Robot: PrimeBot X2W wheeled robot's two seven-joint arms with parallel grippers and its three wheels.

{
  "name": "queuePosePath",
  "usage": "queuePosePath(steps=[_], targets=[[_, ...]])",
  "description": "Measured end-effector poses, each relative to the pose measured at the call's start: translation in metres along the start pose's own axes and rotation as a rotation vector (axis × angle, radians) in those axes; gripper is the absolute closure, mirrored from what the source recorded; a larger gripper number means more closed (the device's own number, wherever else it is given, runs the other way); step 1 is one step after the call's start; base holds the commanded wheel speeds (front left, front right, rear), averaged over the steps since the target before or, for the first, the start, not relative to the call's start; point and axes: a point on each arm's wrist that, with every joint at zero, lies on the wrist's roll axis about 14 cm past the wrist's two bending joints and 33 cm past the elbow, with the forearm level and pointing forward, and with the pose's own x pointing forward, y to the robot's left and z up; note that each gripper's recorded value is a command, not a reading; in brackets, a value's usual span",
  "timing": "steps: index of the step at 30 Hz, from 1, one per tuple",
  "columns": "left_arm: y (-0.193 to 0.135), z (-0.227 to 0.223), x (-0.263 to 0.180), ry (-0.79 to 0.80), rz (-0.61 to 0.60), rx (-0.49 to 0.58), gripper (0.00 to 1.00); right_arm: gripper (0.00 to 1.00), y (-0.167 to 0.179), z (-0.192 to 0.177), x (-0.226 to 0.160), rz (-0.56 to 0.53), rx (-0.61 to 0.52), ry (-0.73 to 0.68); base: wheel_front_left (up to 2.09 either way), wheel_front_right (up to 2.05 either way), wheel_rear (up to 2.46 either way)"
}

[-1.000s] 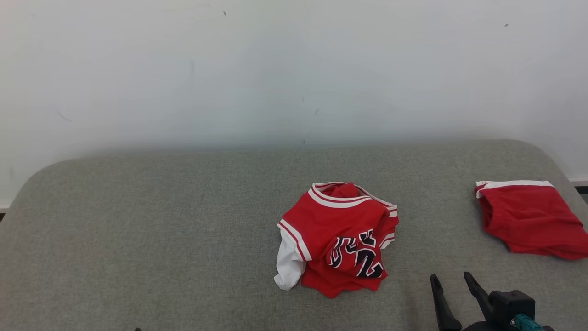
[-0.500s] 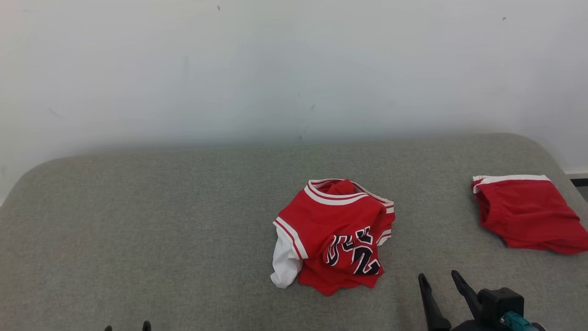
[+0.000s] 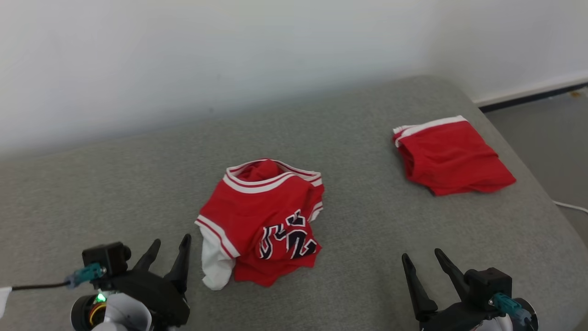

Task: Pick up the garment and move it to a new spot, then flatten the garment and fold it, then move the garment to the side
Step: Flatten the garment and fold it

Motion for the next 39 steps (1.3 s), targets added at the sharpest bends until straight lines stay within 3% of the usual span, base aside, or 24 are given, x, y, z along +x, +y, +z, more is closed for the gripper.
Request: queuePosePath(steps=[6, 11, 12, 13, 15, 24, 25, 31, 39], targets=[[-0.015, -0.018, 0.050, 0.104, -0.054, -0.051, 0.00, 0.00, -0.024, -0.010, -0.011, -0.086, 0.009, 0.031, 0.00, 0.00, 0.00], [-0.011, -0.034, 0.063, 0.162, -0.043, -0.067, 0.00, 0.00, -0.033, -0.015, -0.014, -0.118, 0.014, 0.045, 0.00, 0.00, 0.00], [-0.009, -0.038, 0.063, 0.173, -0.037, -0.068, 0.25, 0.00, -0.033, -0.015, -0.013, -0.120, 0.013, 0.046, 0.00, 0.00, 0.00], [-0.008, -0.040, 0.063, 0.182, -0.034, -0.071, 0.62, 0.00, -0.034, -0.014, -0.013, -0.121, 0.013, 0.046, 0.00, 0.00, 0.00], [-0.010, -0.038, 0.064, 0.182, -0.041, -0.068, 1.00, 0.00, -0.033, -0.013, -0.010, -0.115, 0.012, 0.043, 0.00, 0.00, 0.00], [-0.023, -0.005, 0.061, 0.029, -0.089, -0.058, 1.00, 0.00, -0.021, -0.011, -0.002, -0.076, 0.012, 0.031, 0.00, 0.00, 0.00], [-0.013, 0.030, 0.057, -0.102, -0.073, -0.016, 1.00, 0.00, -0.019, -0.009, -0.001, -0.066, 0.013, 0.023, 0.00, 0.00, 0.00], [0.002, 0.135, 0.030, -0.439, 0.009, 0.138, 1.00, 0.00, -0.013, -0.003, -0.002, -0.044, 0.017, -0.002, 0.00, 0.00, 0.00], [-0.022, 0.262, -0.038, -0.771, 0.056, 0.399, 1.00, 0.00, -0.001, 0.003, -0.002, -0.005, 0.021, -0.022, 0.00, 0.00, 0.00]])
